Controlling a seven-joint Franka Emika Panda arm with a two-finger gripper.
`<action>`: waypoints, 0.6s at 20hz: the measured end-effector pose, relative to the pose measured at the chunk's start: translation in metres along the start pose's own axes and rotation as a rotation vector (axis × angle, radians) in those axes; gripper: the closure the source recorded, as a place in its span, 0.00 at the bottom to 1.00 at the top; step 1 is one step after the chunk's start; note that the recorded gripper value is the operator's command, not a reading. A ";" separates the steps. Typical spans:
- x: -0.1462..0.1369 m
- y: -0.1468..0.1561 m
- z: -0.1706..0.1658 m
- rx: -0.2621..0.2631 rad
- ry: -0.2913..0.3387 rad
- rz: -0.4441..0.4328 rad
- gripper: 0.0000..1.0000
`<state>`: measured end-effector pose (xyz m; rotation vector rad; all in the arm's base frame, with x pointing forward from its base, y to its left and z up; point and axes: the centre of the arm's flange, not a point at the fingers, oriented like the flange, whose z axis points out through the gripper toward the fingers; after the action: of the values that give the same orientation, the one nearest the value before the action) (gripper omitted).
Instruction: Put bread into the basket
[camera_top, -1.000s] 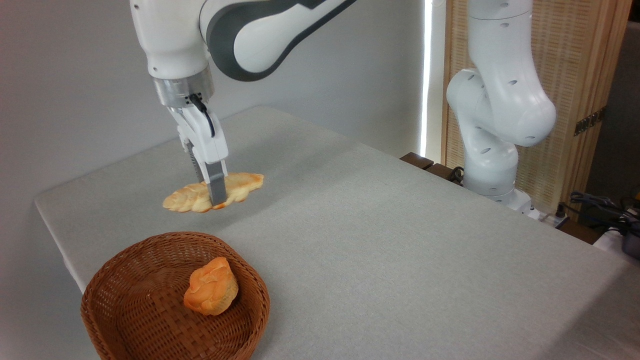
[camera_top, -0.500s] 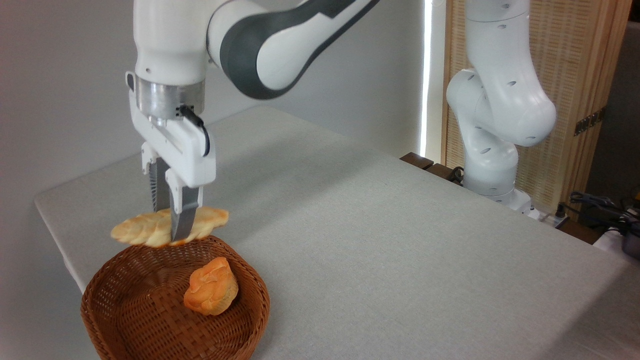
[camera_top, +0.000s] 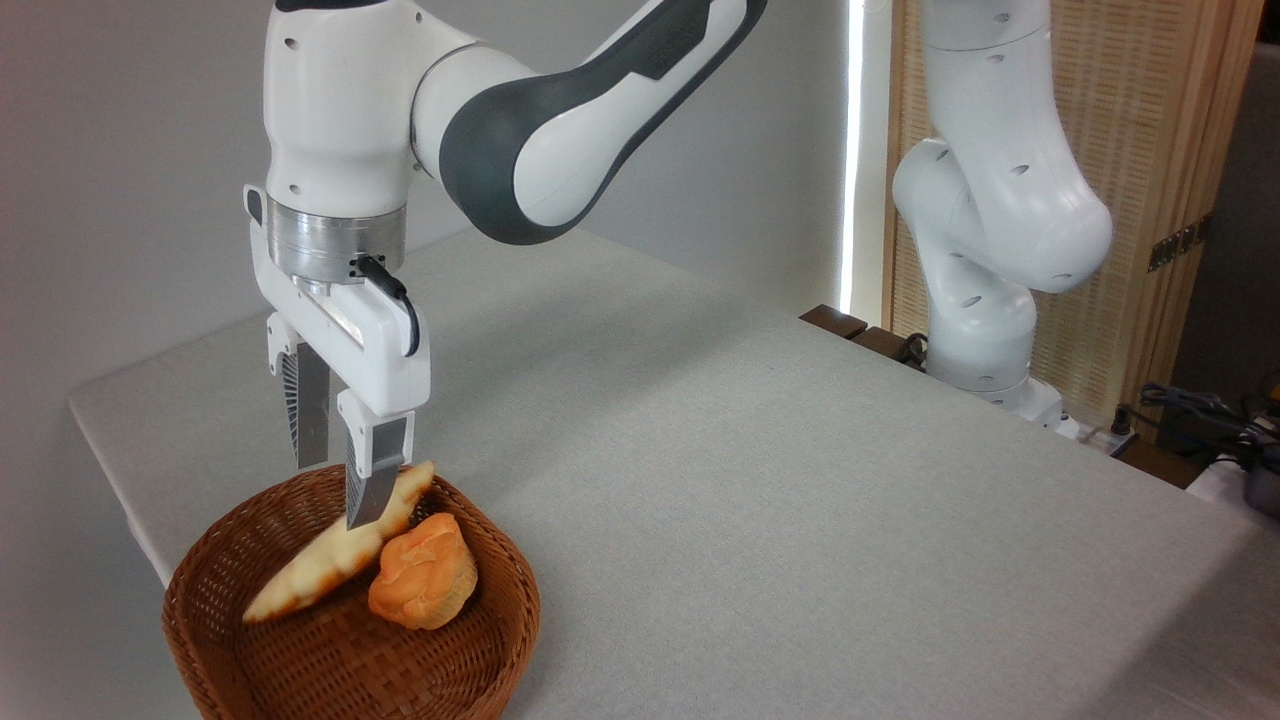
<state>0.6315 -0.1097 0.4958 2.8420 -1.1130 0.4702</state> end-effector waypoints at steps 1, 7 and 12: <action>0.000 0.000 0.000 0.000 0.000 0.000 0.00; -0.003 -0.007 -0.002 0.006 0.001 -0.011 0.00; -0.024 -0.016 -0.016 -0.026 -0.080 -0.028 0.00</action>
<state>0.6217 -0.0793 0.5048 2.8729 -1.0811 0.3410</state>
